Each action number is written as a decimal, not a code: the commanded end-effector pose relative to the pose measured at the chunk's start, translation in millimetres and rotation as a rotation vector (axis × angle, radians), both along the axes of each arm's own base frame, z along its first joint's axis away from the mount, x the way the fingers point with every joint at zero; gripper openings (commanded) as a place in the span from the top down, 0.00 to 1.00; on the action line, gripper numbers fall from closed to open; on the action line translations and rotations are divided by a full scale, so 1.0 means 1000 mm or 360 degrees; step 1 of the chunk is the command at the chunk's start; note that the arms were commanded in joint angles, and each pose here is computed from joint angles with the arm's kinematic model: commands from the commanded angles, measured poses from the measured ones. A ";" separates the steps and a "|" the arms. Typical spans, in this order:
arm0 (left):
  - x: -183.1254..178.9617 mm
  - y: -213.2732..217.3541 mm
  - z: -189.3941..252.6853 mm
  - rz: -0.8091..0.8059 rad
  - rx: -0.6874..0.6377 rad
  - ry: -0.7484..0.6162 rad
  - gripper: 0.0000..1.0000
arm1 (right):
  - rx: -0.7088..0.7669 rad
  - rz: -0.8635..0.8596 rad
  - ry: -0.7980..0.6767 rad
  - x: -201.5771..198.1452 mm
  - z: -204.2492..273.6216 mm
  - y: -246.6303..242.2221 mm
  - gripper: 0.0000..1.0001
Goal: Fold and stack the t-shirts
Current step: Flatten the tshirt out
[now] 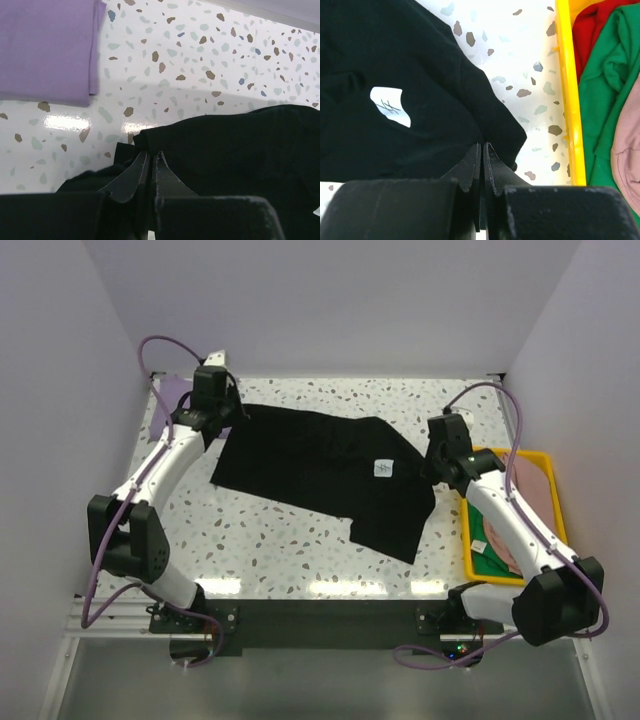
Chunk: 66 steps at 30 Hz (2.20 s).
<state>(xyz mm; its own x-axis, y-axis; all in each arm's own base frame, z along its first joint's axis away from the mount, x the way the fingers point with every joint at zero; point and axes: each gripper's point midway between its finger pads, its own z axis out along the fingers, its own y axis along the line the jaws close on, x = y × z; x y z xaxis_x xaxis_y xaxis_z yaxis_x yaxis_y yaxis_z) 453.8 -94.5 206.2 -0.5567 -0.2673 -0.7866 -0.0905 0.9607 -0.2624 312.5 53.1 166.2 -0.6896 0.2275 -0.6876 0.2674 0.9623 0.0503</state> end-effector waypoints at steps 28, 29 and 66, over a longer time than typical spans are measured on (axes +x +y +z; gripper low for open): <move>-0.098 0.092 -0.083 0.0646 -0.0078 0.0177 0.33 | 0.0142 0.0037 0.0078 -0.023 -0.037 0.004 0.27; -0.101 0.095 -0.088 0.0662 -0.0080 0.0205 0.33 | 0.0154 0.0038 0.0099 -0.027 -0.042 0.005 0.27; -0.089 0.114 -0.158 0.0806 -0.0074 0.0470 1.00 | 0.0122 -0.0158 0.0290 -0.017 -0.129 0.001 0.27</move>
<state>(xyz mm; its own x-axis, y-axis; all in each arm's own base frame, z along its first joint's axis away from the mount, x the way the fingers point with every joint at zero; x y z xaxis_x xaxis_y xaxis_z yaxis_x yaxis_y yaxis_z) 351.7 11.3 19.4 -0.6025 -0.5764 -0.5520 -0.6160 0.7756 -0.1376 279.2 58.0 37.7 -0.8186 0.3115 -0.4825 0.3256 0.9438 0.0570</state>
